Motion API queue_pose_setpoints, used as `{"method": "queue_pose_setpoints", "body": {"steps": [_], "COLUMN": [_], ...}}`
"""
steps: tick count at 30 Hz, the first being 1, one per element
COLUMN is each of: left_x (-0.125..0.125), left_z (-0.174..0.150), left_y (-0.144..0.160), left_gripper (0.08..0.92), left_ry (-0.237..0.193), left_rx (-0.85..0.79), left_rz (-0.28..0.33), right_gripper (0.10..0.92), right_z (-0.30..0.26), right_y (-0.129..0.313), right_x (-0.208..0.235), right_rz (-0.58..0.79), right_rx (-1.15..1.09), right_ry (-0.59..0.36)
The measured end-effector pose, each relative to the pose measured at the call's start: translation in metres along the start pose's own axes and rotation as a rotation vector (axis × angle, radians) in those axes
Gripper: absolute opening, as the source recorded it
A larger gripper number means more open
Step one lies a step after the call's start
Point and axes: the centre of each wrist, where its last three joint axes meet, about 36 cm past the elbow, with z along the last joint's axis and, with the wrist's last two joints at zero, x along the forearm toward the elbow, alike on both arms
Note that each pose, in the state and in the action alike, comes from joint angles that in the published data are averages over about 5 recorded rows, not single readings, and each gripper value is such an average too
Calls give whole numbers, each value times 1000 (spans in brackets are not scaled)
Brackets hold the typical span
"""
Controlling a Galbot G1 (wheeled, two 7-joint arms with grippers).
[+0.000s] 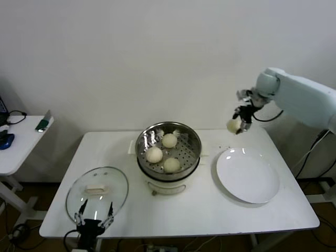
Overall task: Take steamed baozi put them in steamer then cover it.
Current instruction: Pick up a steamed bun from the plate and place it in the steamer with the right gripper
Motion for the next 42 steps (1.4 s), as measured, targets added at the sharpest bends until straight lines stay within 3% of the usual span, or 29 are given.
{"method": "queue_pose_setpoints", "body": {"steps": [8, 20, 37, 42], "left_x": [-2, 2, -3, -4], "left_z": [-4, 3, 5, 6], "left_y": [3, 5, 8, 8], "left_gripper": [823, 823, 823, 823], "left_ry": [-19, -8, -10, -9], "left_rx": [0, 13, 11, 12], "left_rz": [10, 8, -3, -2], "right_gripper": [712, 712, 727, 775], "right_z": [-80, -163, -184, -183], "right_y": [-8, 0, 21, 24], "right_x": [0, -40, -110, -118], "right_rz": [-40, -113, -193, -197], "right_rx": [22, 65, 86, 86], "right_ry": [-58, -73, -30, -19]}}
